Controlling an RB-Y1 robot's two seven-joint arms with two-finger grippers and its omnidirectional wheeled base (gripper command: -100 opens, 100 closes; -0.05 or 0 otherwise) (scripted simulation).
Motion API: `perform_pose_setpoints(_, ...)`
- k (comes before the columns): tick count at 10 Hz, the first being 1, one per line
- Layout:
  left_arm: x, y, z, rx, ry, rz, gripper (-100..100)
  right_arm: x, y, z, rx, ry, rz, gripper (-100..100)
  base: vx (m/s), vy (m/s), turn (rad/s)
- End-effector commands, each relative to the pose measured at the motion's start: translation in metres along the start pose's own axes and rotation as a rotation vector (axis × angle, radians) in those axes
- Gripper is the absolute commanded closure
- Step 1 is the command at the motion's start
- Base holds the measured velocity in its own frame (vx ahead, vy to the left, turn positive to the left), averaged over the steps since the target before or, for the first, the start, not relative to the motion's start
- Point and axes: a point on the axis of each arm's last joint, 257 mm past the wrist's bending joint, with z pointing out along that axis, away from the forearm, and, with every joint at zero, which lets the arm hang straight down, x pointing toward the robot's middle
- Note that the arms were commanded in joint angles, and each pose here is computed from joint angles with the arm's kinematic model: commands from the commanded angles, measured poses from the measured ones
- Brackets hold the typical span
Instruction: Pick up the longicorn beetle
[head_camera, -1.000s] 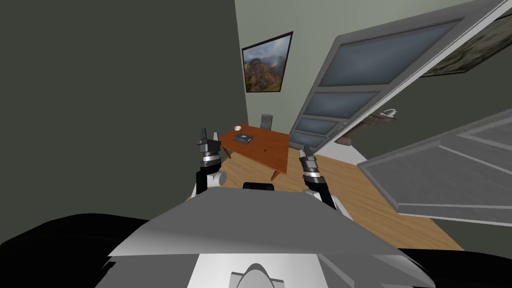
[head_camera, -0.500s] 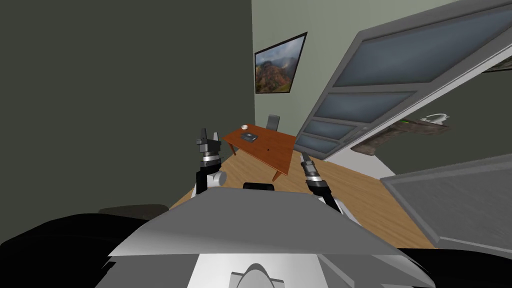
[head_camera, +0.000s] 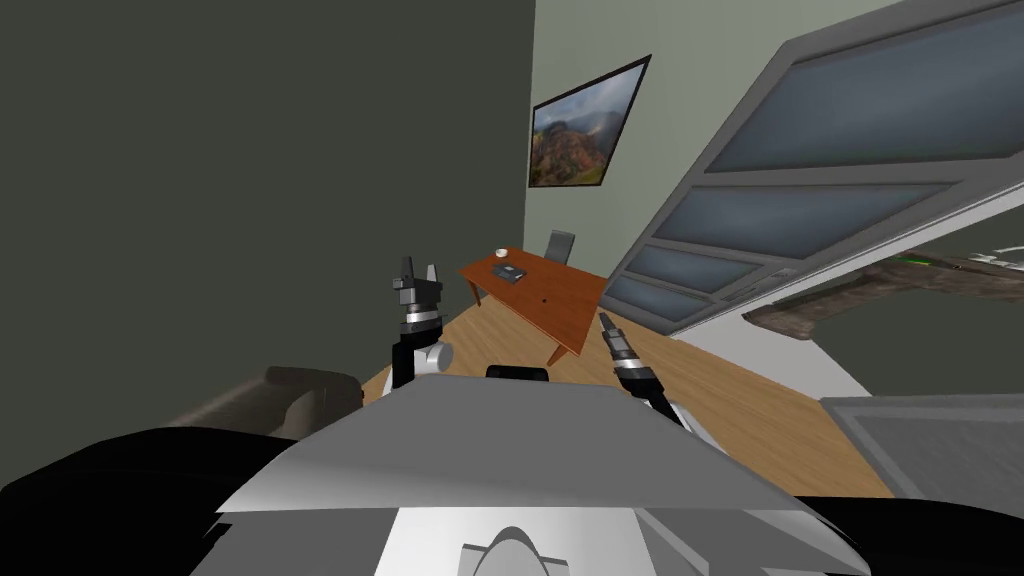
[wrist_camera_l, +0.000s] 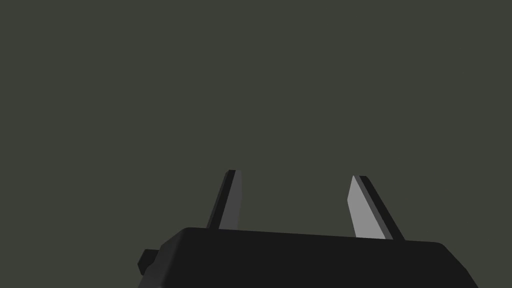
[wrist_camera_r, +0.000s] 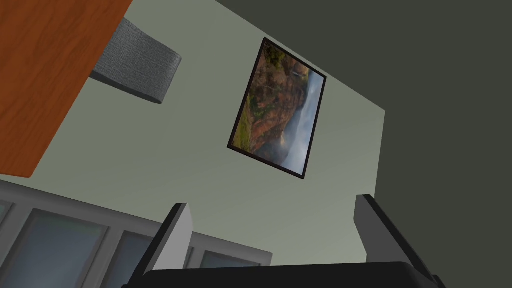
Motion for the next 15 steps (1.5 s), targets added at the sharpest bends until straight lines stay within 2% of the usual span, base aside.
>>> perform_pose_setpoints(1, 0.0, 0.0, 0.0, 0.0, 0.0, 0.0, 0, 0.006, -0.022, -0.011, 0.043, 0.044, -0.042, -100, -0.029, -0.034, 0.224)
perform_pose_setpoints(4, 0.0, 0.0, 0.0, 0.0, 0.0, 0.0, 0, 0.012, -0.053, -0.027, 0.109, 0.09, -0.081, -100, -0.017, -0.025, 0.241)
perform_pose_setpoints(6, 0.0, 0.0, 0.0, 0.0, 0.0, 0.0, 0, 0.023, -0.089, -0.052, 0.185, 0.178, -0.151, -100, -0.002, -0.02, 0.382)
perform_pose_setpoints(7, 0.0, 0.0, 0.0, 0.0, 0.0, 0.0, 0, 0.022, -0.099, -0.058, 0.209, 0.185, -0.157, -100, 0.007, -0.022, 0.205)
perform_pose_setpoints(8, 0.0, 0.0, 0.0, 0.0, 0.0, 0.0, 0, 0.027, -0.111, -0.069, 0.233, 0.232, -0.193, -100, 0.017, -0.007, 0.378)
perform_pose_setpoints(9, 0.0, 0.0, 0.0, 0.0, 0.0, 0.0, 0, 0.026, -0.122, -0.076, 0.26, 0.237, -0.197, -100, 0.019, -0.013, 0.187)
perform_pose_setpoints(10, 0.0, 0.0, 0.0, 0.0, 0.0, 0.0, 0, 0.03, -0.135, -0.089, 0.288, 0.287, -0.234, -100, 0.029, -0.005, 0.301)
perform_pose_setpoints(12, 0.0, 0.0, 0.0, 0.0, 0.0, 0.0, 0, 0.029, -0.144, -0.096, 0.311, 0.291, -0.237, -100, 0.023, -0.008, 0.095)
perform_pose_setpoints(13, 0.0, 0.0, 0.0, 0.0, 0.0, 0.0, 0, 0.032, -0.16, -0.113, 0.348, 0.344, -0.275, -100, 0.035, 0.009, 0.355)
perform_pose_setpoints(14, 0.0, 0.0, 0.0, 0.0, 0.0, 0.0, 0, 0.031, -0.165, -0.117, 0.362, 0.346, -0.277, -100, 0.039, -0.005, 0.204)
perform_pose_setpoints(15, 0.0, 0.0, 0.0, 0.0, 0.0, 0.0, 0, 0.033, -0.178, -0.133, 0.392, 0.4, -0.315, -100, 0.061, 0.003, 0.335)
